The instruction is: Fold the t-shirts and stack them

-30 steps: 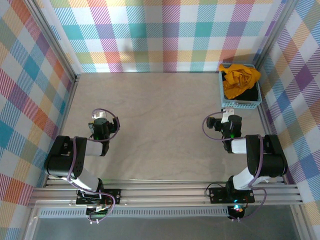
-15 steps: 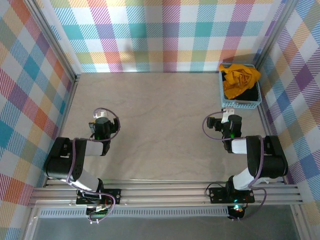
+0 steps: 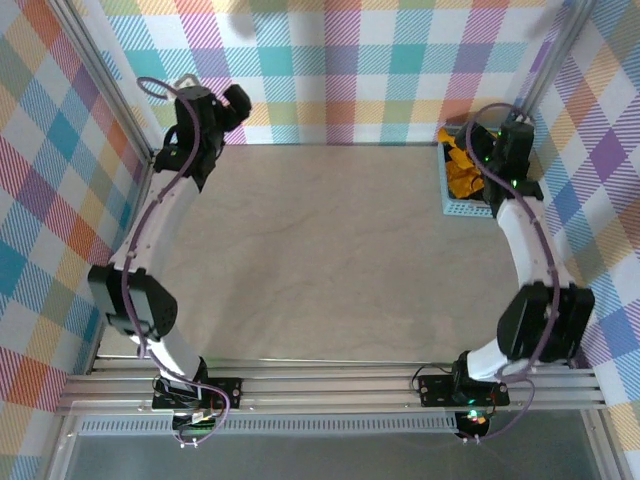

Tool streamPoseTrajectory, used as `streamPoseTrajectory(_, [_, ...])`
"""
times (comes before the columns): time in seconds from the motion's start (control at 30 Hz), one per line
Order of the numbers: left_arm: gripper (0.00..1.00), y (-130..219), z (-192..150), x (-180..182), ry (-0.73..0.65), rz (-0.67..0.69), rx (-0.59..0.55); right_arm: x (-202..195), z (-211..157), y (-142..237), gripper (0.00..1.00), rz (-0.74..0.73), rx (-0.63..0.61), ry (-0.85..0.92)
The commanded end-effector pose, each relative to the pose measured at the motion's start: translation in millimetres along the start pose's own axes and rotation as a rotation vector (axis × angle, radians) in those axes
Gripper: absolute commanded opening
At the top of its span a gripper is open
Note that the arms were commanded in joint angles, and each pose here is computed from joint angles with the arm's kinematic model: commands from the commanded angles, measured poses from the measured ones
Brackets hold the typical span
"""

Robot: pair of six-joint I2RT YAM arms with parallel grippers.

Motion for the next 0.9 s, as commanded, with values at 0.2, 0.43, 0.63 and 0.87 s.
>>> streamPoseTrajectory(0.2, [0.95,5.3,-126.1,-90.8,-0.012,-0.321,0.572,-73.0,-31.4,-128.8,0.94,-0.216,0.305,-0.35])
streamPoseTrajectory(0.43, [0.93,35.5,-149.6,-97.1,-0.056,-0.327,0.649,-84.7,-54.0,-187.3,0.79,-0.202,0.419,-0.431])
streamPoseTrajectory(0.63, [0.89,49.5,-147.1,-84.5,-0.077,-0.291,0.635,-76.6,-45.2,-195.0,0.23,-0.135,0.347,-0.449])
streamPoseTrajectory(0.87, [0.88,48.5,-151.4,-77.9,-0.077,-0.269,0.637,-7.8,3.5,-130.9,0.0,0.01,0.099,-0.268])
Point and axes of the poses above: each hand's point on the last joint's axis, 136 mm out from that joint toward the fingers, its own y axis back along the fingers, its own x axis along the line the jaws close on, z = x × y, the point moved 6 cm from there along y, back along the fingers, and after that the axes turned 7 degrees about y, right-handed, at the moved point
